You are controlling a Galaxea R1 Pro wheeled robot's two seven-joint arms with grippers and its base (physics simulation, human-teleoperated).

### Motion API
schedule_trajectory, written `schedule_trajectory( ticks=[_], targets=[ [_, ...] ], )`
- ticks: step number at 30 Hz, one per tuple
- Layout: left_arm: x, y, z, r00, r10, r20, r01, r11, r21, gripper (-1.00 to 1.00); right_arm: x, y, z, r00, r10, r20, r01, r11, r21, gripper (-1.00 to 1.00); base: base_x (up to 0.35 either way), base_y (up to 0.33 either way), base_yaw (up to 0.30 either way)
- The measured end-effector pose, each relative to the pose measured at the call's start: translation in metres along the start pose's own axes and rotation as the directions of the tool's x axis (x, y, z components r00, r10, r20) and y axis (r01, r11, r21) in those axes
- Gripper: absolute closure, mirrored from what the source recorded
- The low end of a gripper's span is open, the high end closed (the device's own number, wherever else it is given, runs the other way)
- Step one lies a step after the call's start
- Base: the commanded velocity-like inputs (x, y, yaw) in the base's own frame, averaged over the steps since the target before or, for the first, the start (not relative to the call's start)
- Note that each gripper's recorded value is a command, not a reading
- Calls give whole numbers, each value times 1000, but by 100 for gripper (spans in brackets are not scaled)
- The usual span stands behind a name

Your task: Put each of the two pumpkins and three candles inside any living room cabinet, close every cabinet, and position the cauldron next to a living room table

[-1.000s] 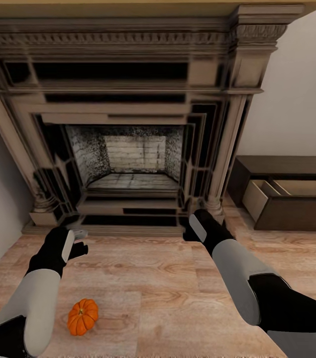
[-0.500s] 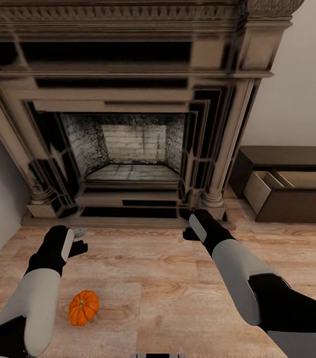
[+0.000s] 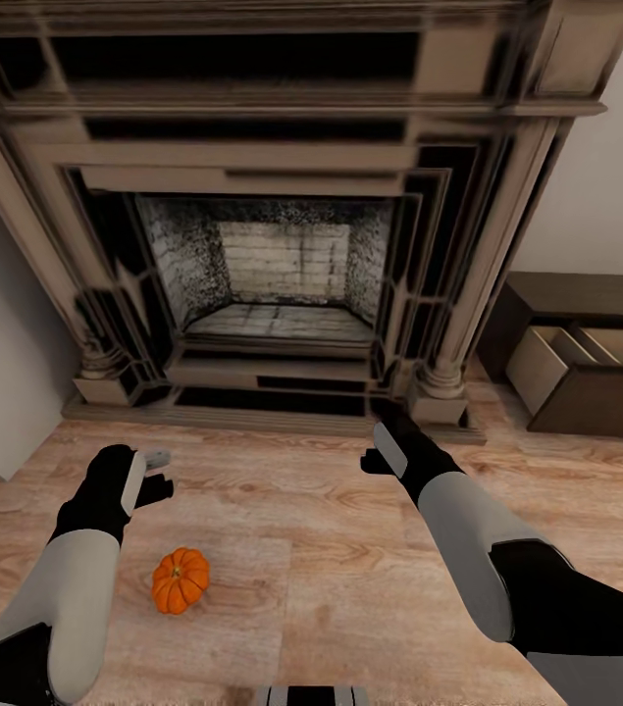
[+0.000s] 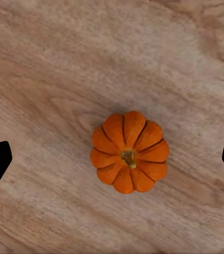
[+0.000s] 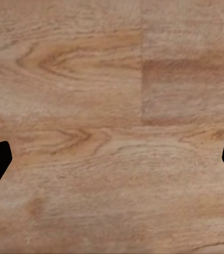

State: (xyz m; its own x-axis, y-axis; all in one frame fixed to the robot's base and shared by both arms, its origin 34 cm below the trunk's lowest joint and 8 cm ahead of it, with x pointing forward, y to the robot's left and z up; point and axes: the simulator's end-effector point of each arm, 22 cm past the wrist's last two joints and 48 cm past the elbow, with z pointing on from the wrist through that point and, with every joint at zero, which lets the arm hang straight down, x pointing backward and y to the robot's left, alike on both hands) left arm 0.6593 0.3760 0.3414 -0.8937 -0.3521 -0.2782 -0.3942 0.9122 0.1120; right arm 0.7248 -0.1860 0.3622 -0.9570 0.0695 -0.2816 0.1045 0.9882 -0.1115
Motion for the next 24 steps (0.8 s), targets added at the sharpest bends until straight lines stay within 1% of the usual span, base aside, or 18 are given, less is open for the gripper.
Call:
schedule_trajectory(
  ticks=[24],
  targets=[
    [33, 0, 52, 996, 20, -89, -23, 999, -32, -100, 36, 5, 58, 995, -13, -101, 14, 1000, 6, -100, 0, 0, 5]
  ],
)
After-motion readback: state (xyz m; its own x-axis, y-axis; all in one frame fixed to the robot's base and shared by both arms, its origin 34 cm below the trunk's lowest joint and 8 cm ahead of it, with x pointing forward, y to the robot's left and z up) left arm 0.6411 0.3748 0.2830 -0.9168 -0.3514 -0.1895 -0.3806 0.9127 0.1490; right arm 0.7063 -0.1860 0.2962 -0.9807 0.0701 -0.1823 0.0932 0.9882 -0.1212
